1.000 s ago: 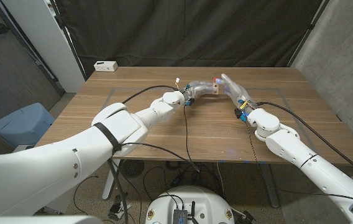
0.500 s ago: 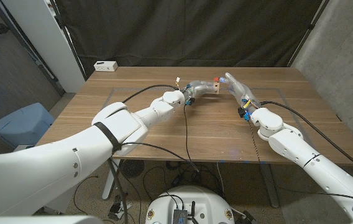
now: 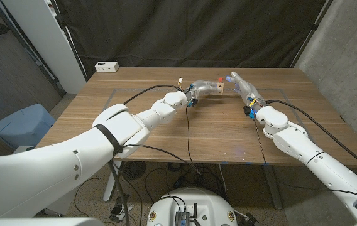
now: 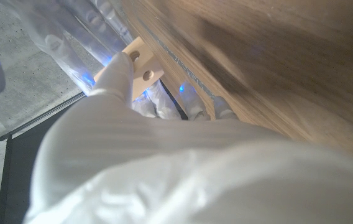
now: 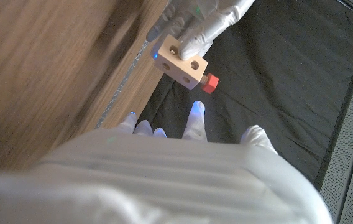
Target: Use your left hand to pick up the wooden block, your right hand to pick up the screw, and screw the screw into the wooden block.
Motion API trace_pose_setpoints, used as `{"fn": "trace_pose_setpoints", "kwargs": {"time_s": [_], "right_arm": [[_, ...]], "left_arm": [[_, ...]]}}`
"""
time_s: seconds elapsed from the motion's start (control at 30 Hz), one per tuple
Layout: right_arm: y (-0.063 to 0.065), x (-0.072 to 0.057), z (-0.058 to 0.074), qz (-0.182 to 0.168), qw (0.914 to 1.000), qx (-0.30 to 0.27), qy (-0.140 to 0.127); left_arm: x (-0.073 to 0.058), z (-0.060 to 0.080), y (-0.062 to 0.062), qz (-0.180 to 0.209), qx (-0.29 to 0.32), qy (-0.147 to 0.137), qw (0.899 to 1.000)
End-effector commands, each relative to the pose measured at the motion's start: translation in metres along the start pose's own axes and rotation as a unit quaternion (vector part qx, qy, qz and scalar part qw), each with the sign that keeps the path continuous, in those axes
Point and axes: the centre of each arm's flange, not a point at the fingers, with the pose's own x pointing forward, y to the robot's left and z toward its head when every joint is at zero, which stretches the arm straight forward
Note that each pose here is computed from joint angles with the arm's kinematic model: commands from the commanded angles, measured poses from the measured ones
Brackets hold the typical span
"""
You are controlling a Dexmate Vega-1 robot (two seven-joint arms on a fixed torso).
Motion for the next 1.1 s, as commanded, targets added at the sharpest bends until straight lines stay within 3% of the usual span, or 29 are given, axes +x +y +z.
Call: {"fn": "trace_pose_setpoints", "kwargs": {"time_s": [0.03, 1.1], "right_arm": [[-0.009, 0.010, 0.000, -0.002, 1.0000, -0.002, -0.002], [0.002, 0.018, -0.001, 0.024, 0.9997, 0.001, 0.003]], "left_arm": [[-0.001, 0.001, -0.003, -0.007, 0.003, -0.009, 1.000], [-0.002, -0.001, -0.006, -0.008, 0.000, -0.008, 1.000]]}}
